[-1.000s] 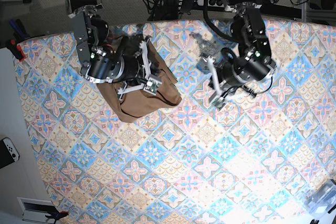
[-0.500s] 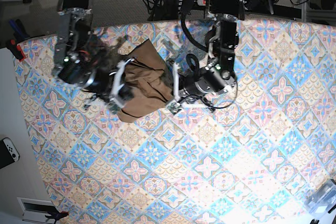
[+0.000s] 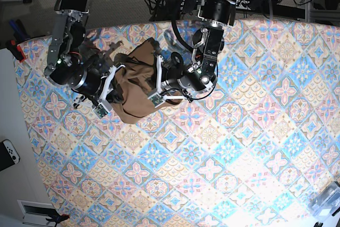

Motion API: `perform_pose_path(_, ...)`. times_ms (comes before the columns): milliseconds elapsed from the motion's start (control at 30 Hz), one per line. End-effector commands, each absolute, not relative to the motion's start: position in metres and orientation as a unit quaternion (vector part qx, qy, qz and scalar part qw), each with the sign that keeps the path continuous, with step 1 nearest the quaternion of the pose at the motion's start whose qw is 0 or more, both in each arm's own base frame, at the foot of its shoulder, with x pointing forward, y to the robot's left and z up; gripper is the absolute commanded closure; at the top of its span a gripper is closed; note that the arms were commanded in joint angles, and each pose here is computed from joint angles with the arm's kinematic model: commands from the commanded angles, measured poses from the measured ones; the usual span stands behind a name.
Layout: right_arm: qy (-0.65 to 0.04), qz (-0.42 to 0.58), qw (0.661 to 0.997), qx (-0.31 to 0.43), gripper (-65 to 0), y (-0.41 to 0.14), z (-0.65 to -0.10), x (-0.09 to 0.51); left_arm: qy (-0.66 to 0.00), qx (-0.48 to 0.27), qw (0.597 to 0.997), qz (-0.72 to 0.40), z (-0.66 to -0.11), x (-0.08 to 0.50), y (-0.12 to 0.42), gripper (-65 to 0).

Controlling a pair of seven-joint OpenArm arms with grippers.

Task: Layout the t-shirt on the table in an organized manner, then fold the t-shirt properly
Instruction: 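Fold the bundle over with both grippers, tucking the loose fabric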

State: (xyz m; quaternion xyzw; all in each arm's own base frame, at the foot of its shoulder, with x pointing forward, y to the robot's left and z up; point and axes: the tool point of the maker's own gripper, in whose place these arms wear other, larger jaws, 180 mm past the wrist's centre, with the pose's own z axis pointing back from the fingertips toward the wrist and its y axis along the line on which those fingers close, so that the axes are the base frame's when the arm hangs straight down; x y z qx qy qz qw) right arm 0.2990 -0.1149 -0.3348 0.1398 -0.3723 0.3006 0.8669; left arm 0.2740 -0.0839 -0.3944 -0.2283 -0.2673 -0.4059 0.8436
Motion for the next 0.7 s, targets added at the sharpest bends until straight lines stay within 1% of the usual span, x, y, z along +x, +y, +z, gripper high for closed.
perform_pose_path(0, -0.396, 0.297, 0.855, 0.155, 0.0, -0.109, -0.324, 0.307, -0.289, -0.241, 0.835, -0.402, -0.383, 0.281, -0.093, 0.0)
perform_pose_path(167, -0.391, 0.268, 0.859, 0.193, 0.0, -0.103, -0.346, 0.308, -0.268, -0.247, 0.841, -0.401, -0.398, 0.273, -0.092, 0.0)
perform_pose_path(433, -0.357, 0.254, 0.857, 0.271, 0.0, -0.067, -0.391, 0.295, -0.257, -0.241, 0.846, -0.401, -0.407, 0.268, -0.083, 0.0)
perform_pose_path(600, -0.336, 0.219, 0.865, 0.301, 0.0, -0.064, -0.420, 0.286, -0.252, -0.232, 0.849, -0.403, -0.412, 0.268, -0.074, 0.0)
perform_pose_path(667, -0.336, 0.211, 0.866, 0.305, 0.0, -0.064, -0.424, 0.286, -0.253, -0.231, 0.849, -0.403, -0.412, 0.269, -0.073, 0.0)
